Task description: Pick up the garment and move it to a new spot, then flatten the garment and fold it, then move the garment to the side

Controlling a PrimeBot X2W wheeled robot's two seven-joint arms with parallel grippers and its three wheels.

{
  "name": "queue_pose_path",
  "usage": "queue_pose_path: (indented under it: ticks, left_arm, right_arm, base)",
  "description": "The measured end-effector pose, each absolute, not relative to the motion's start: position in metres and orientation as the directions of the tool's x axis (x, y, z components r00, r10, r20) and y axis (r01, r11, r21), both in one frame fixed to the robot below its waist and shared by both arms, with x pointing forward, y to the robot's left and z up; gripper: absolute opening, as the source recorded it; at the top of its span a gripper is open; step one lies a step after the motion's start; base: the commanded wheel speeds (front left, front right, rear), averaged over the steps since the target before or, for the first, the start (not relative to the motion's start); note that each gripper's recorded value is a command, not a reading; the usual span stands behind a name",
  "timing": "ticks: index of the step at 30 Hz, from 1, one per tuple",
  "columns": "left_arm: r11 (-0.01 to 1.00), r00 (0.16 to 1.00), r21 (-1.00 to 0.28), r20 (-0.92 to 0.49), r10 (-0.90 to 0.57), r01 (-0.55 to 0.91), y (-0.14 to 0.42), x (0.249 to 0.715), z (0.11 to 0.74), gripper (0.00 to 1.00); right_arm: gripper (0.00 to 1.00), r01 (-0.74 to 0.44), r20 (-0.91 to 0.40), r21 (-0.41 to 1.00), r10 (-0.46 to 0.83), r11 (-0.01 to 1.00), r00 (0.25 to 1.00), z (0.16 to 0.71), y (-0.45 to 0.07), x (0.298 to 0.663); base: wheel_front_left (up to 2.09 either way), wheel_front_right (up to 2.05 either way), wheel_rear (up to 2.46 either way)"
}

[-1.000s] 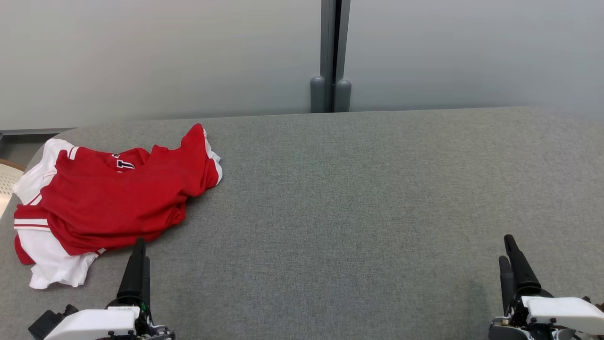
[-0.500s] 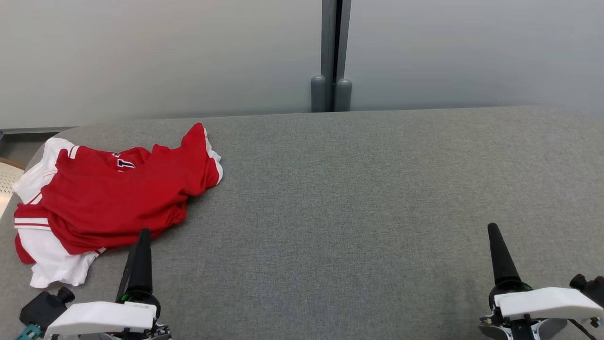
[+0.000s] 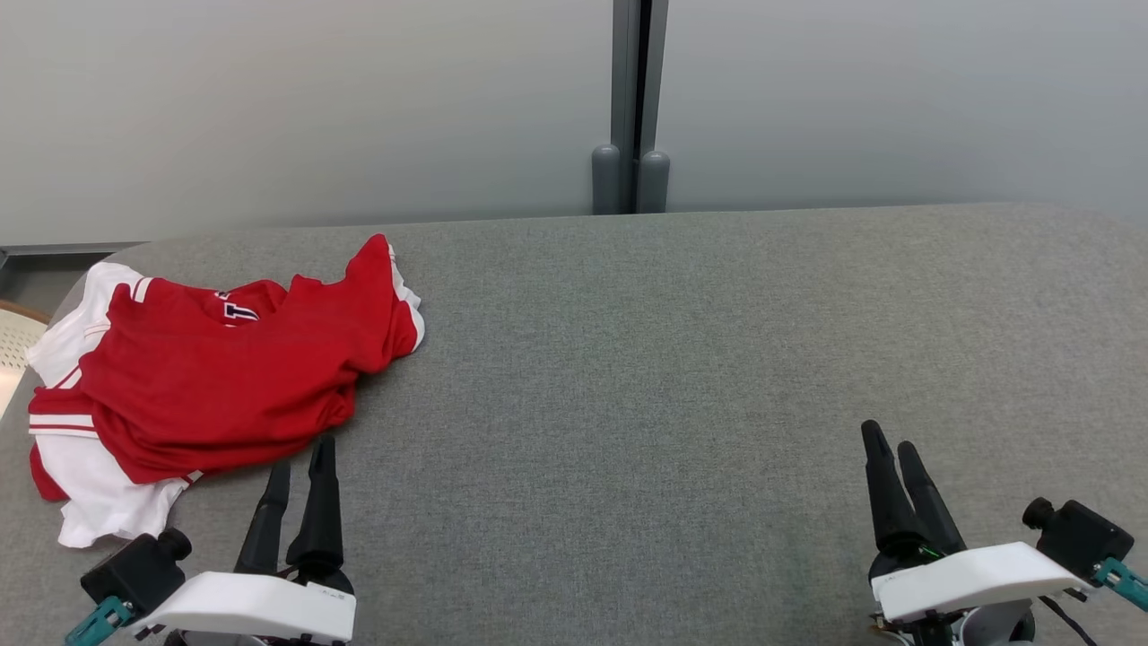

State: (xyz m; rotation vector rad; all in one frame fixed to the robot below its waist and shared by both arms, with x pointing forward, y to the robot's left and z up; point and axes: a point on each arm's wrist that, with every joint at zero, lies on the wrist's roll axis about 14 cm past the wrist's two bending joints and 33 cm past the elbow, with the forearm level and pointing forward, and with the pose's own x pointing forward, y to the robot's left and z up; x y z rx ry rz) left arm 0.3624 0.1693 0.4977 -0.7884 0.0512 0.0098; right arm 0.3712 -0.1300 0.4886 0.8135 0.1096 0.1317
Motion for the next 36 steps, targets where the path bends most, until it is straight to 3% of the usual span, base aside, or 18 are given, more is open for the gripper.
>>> queue_pose_path:
  ticks: [11,36]
  left_arm:
    - [0.809,1.0,-0.588,-0.025,-0.014,-0.003,0.163,0.361,0.505,1.0]
    - [0.927,0.998,-0.373,0.053,-0.018,0.037,0.16,0.355,0.515,1.0]
  right_arm:
    - [1.0,-0.151,-0.017,0.623,0.207,0.767,0.978,0.495,-0.114,0.368]
    - [1.0,-0.175,0.022,0.365,0.179,0.914,0.984,0.499,-0.128,0.366]
  base:
    - [0.0,0.0,0.0]
    - [0.0,0.0,0.0]
